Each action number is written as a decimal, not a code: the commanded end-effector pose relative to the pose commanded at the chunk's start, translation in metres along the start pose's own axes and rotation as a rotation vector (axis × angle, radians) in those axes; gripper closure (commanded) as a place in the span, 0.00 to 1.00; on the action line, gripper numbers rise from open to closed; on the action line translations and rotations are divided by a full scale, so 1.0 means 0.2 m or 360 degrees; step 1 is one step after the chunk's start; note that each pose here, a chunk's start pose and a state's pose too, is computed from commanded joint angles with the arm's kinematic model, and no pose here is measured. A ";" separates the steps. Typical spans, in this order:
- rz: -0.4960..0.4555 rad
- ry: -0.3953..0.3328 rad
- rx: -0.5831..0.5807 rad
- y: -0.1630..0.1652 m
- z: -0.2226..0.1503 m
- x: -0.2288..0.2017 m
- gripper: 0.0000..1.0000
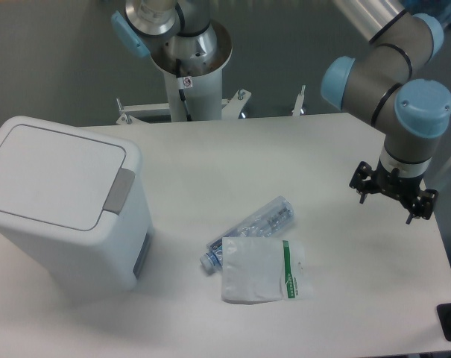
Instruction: Open the trash can
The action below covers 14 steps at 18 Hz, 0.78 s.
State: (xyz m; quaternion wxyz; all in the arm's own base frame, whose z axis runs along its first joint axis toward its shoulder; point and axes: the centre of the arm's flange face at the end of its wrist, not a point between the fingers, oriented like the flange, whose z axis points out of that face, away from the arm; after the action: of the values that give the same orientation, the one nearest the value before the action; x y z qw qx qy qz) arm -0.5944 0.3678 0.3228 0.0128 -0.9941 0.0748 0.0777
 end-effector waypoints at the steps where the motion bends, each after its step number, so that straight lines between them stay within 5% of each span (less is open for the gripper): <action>1: -0.0002 0.0000 0.0000 0.00 0.00 0.00 0.00; 11: -0.0157 0.0017 0.0019 -0.08 0.00 0.05 0.00; 14: -0.0437 0.0008 0.0043 -0.19 -0.06 0.14 0.00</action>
State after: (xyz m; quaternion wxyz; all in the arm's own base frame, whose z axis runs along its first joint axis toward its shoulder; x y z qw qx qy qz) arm -0.5597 0.4014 0.3305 0.0364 -0.9949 -0.0609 0.0717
